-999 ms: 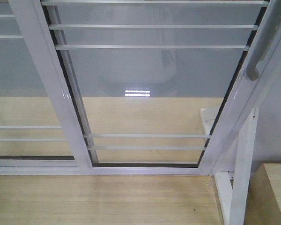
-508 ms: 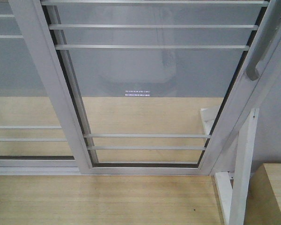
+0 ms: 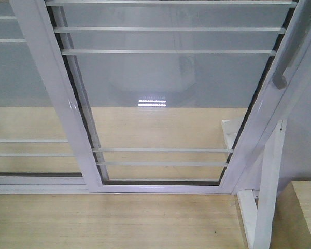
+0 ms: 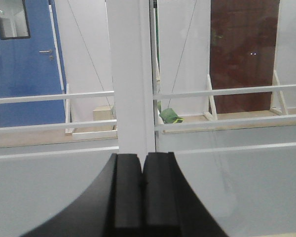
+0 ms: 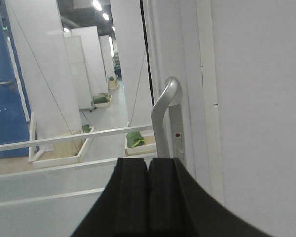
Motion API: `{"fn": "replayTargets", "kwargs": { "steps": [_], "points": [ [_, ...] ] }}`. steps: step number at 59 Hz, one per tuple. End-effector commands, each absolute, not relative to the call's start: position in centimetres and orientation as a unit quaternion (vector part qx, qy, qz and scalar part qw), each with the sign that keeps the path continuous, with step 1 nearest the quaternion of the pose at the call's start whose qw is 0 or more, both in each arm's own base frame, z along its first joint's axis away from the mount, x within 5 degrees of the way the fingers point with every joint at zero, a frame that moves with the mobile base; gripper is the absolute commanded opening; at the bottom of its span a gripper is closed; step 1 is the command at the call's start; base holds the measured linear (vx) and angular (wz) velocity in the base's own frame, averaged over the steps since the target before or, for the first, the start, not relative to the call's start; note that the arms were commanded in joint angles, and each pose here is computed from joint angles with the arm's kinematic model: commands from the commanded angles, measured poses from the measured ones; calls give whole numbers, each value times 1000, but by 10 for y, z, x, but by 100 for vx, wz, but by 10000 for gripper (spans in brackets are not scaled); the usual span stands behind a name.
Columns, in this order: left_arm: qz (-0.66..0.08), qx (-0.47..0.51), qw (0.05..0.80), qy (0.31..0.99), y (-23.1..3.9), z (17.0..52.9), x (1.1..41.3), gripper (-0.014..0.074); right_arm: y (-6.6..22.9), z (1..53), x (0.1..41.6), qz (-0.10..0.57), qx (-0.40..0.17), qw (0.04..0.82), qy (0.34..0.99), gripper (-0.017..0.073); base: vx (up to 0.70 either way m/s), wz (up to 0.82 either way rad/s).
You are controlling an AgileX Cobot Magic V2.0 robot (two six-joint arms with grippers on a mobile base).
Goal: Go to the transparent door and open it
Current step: 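Open the right gripper and move it onto the curved silver door handle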
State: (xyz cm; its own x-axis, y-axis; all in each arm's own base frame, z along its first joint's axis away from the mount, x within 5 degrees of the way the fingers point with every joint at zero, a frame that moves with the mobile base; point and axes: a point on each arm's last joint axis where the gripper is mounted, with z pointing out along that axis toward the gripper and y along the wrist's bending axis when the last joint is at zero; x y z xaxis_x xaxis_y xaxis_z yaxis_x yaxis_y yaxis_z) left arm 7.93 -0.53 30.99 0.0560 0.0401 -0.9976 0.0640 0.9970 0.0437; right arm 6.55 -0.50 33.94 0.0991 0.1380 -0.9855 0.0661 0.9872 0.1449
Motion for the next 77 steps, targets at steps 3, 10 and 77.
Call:
{"fn": "replayTargets", "kwargs": {
  "steps": [3,10,77],
  "points": [
    [-9,38,751,660,-7,349,104,3,-9,371,100,11,70,749,658,-5,0,0],
    [-9,38,733,679,-9,347,132,3,-13,366,136,10,73,737,672,-5,0,0],
    [-9,32,698,715,-14,305,214,413,-20,308,227,-26,29,631,775,482,0,0]
  ]
}}
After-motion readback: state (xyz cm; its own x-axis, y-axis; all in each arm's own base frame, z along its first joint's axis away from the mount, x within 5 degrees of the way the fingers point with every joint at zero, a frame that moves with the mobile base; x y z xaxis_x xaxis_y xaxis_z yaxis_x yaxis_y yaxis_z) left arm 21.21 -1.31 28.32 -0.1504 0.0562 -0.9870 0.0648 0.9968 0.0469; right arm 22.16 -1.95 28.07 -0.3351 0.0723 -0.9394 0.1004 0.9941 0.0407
